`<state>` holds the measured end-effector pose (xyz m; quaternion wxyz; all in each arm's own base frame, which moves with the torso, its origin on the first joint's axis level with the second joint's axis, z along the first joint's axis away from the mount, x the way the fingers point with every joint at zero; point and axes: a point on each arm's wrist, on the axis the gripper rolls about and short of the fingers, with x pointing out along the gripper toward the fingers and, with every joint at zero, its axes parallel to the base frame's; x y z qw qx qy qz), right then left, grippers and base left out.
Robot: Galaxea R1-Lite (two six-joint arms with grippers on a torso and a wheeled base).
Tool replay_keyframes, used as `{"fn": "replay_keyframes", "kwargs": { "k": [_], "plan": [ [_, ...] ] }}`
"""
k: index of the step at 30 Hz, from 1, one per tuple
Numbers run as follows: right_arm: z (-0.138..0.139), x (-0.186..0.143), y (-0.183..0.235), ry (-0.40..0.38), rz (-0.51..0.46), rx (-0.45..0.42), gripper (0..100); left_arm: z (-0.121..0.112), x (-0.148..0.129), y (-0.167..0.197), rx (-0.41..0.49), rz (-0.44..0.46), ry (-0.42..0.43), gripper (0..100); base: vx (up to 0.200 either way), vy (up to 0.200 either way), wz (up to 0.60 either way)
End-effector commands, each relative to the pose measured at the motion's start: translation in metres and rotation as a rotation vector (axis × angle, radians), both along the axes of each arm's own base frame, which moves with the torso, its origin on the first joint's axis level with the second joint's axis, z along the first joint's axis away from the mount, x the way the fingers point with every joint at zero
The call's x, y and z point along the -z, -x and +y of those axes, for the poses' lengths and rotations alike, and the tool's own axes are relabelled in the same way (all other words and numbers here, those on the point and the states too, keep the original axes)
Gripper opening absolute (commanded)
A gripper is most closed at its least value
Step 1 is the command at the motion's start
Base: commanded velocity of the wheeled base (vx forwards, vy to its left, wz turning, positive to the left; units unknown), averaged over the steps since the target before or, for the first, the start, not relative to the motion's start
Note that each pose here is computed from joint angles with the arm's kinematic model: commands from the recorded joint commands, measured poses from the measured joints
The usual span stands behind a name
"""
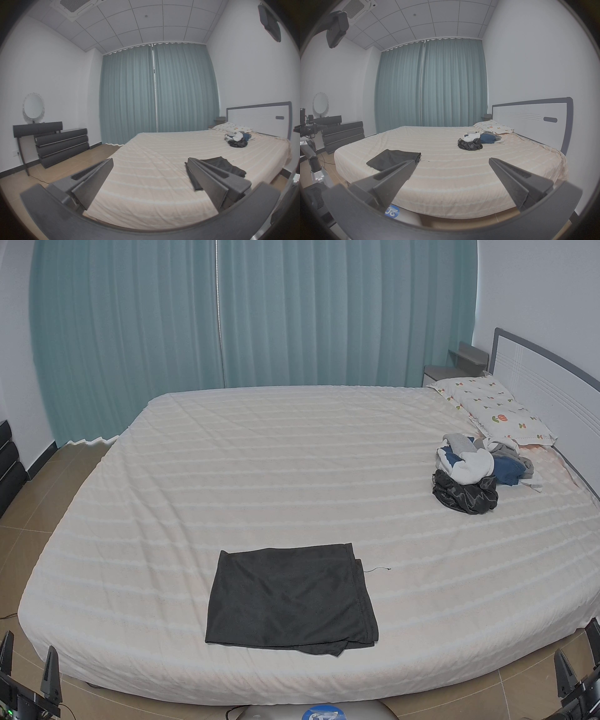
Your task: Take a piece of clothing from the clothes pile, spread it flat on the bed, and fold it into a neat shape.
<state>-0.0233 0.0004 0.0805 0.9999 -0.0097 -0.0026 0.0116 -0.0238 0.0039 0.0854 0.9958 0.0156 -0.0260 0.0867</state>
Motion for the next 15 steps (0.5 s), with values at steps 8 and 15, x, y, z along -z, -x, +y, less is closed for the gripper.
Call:
{"fn": "replay_keyframes", "kwargs": {
  "k": [8, 15],
  "plan": [
    [0.0000, 0.0052, -0.0005, -0.007, 0.007, 0.000, 100, -0.0030, 0.0108, -0.0011, 0.131, 0.063, 0.062, 100, 0.000, 0.000, 0.00],
    [-0.0001, 0.0052, -0.0005, -0.004, 0.007, 0.003, 100, -0.0027, 0.0105, -0.0011, 0.123, 0.059, 0.032, 100, 0.000, 0.000, 0.00]
  ]
}}
